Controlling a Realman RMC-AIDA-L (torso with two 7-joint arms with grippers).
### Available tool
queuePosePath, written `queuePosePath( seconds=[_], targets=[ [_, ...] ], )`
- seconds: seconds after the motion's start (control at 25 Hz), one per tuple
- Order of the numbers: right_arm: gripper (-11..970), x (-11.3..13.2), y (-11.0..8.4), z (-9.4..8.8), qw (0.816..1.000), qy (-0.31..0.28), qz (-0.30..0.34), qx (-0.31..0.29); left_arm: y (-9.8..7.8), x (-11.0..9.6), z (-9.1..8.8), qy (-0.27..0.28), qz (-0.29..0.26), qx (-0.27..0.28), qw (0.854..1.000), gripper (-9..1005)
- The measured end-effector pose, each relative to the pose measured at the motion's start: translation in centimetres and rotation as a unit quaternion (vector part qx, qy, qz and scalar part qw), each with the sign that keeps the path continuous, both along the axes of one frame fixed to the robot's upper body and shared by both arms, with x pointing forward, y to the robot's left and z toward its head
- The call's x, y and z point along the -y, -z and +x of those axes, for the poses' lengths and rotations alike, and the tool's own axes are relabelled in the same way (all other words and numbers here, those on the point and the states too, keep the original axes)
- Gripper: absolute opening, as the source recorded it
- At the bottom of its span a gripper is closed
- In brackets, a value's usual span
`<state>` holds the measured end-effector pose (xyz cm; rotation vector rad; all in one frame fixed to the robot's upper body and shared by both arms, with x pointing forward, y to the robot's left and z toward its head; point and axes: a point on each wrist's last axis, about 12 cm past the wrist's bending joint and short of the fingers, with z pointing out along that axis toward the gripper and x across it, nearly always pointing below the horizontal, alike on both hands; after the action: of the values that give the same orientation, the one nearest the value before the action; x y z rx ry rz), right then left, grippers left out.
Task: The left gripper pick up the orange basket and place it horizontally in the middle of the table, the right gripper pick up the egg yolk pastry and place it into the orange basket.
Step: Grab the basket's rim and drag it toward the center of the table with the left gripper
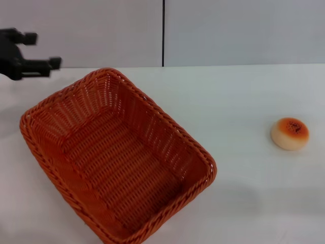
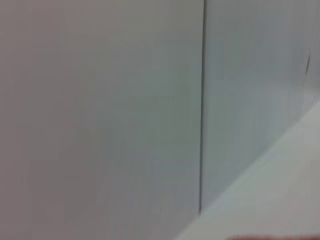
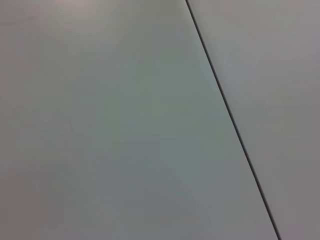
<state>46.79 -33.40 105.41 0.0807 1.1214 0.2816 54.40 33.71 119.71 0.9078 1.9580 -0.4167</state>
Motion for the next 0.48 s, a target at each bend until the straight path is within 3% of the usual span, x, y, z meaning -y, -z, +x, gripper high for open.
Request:
queuePosePath(
  seconds=[0.04, 0.12, 0.24, 0.48],
  targets=[
    [453, 0.0, 0.0, -0.2, 1.000, 0.000, 0.000, 0.002, -0.2, 1.1, 0.7, 0.009, 0.038, -0.019, 0.999, 805],
    [453, 0.0, 0.0, -0.3, 1.000, 0.000, 0.001, 0.005, -0.3, 1.7, 0.9, 0.016, 0.054, -0.028, 0.998, 804],
    [453, 0.0, -0.2, -0.6, 1.000, -0.003, 0.003, 0.018, -1.4, 4.4, 1.6, 0.042, 0.146, -0.067, 0.986, 804],
    [453, -0.2, -0.2, -0.7, 1.000, -0.005, 0.007, 0.020, -1.9, 5.9, 2.1, 0.036, 0.197, -0.094, 0.975, 802]
  ],
)
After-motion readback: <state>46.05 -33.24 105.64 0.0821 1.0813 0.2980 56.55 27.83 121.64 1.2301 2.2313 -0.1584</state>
